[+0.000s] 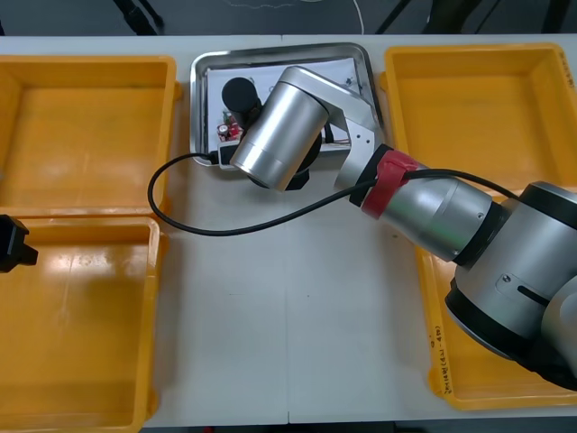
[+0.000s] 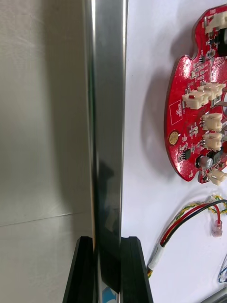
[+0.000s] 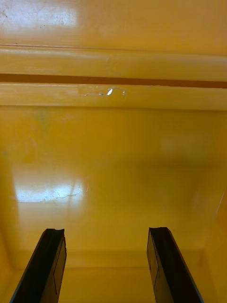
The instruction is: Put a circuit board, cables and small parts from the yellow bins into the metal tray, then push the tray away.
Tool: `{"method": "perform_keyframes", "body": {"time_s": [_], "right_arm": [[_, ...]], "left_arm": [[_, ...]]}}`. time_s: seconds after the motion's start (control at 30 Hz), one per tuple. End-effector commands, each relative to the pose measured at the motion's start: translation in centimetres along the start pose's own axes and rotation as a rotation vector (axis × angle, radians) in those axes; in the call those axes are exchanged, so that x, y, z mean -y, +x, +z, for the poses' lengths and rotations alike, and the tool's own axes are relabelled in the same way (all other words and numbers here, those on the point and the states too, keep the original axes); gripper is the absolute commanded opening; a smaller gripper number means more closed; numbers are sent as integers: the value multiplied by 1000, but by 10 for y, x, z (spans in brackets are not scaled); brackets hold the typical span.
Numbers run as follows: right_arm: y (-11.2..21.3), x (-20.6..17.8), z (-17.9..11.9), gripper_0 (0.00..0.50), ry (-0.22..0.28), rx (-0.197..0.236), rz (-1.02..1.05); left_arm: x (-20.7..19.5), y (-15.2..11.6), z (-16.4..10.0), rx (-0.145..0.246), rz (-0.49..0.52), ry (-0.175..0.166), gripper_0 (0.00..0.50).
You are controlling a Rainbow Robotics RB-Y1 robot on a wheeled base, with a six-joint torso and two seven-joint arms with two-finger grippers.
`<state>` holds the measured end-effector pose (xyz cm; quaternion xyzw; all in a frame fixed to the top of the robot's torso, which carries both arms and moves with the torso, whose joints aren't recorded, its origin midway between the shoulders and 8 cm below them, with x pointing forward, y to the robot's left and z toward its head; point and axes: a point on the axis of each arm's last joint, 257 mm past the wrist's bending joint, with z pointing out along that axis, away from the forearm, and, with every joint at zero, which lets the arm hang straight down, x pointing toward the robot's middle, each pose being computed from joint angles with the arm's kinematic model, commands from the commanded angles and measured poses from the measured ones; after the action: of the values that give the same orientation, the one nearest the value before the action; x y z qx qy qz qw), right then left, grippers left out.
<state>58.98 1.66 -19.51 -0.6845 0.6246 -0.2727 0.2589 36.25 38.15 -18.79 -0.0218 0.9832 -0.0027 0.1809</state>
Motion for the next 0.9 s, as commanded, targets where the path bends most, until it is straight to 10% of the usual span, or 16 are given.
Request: {"method": "perform_keyframes", "body": {"time_s": [0.03, 0.73, 0.83, 0.9], "right_arm": [[-25, 37, -23, 0, 63, 52, -9], [-18, 42, -17, 0, 52, 41, 19], [-16, 41, -16, 82, 47, 36, 24], [-15, 40, -17, 282, 42, 32, 24]], "left_arm": [[-23, 2, -10, 0, 79, -55, 500], [-23, 2, -10, 0, 79, -55, 500], [-23, 2, -10, 0, 79, -55, 500], [-23, 2, -10, 0, 79, -55, 500]]}}
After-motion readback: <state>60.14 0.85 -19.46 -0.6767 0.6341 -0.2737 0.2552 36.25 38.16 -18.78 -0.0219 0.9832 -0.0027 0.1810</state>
